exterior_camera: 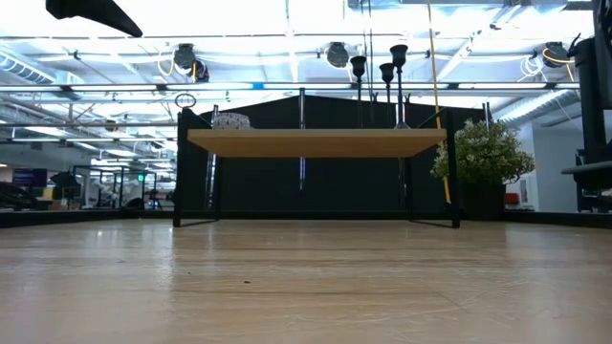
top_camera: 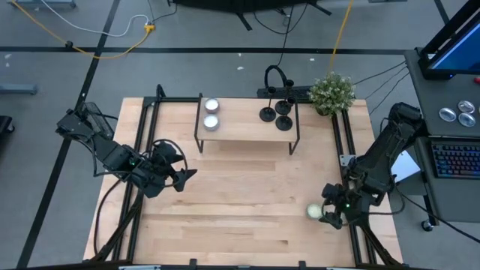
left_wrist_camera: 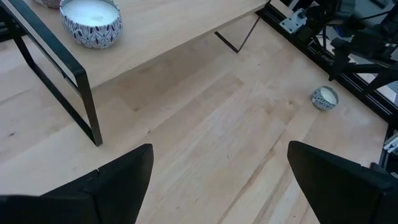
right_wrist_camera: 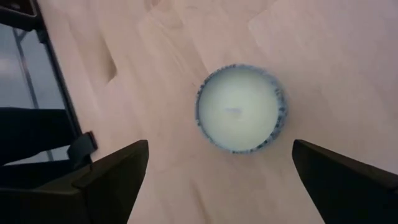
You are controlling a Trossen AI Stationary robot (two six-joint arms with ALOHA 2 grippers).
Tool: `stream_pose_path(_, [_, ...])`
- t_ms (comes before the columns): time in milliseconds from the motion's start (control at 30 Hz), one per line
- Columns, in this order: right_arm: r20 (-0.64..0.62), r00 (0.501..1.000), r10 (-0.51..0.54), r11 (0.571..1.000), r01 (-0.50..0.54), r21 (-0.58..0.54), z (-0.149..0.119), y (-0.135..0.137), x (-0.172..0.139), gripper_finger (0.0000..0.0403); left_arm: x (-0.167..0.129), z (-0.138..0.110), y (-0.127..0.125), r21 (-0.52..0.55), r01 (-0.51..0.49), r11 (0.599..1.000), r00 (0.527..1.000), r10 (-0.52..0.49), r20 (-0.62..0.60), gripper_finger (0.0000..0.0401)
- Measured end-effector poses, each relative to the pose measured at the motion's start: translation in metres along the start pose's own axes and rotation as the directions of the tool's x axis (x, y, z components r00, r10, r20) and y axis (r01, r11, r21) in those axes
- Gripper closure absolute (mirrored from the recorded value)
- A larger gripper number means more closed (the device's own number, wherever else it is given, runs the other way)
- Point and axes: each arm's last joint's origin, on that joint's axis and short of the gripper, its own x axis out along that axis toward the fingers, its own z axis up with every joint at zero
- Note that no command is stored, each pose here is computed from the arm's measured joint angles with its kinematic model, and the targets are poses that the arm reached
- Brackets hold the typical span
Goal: Pick & Place candle stick holders
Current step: Put the blue patterned scented candle on the shelf
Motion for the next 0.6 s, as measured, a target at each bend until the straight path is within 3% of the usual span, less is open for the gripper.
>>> stream_pose_path(133, [0.016,1.000,0.020,0.999,-0.021,0.033,-0.010,-0.008,0.007,0.0011,0.000,0.000,0.000,-0.001,0.000,1.000,1.000,0.000,0.000,0.0022])
stream_pose_path(433, [0.063,0.974,0.217,0.970,-0.223,0.101,-0.027,-0.025,0.028,0.0012,0.000,0.000,0.000,-0.004,0.001,1.000,1.000,-0.001,0.000,0.0023])
stream_pose_path(600, [0.092,0.960,0.265,0.950,-0.276,0.145,-0.029,-0.041,0.040,0.0012,0.000,0.000,0.000,-0.008,0.001,1.000,1.000,-0.001,0.000,0.0021])
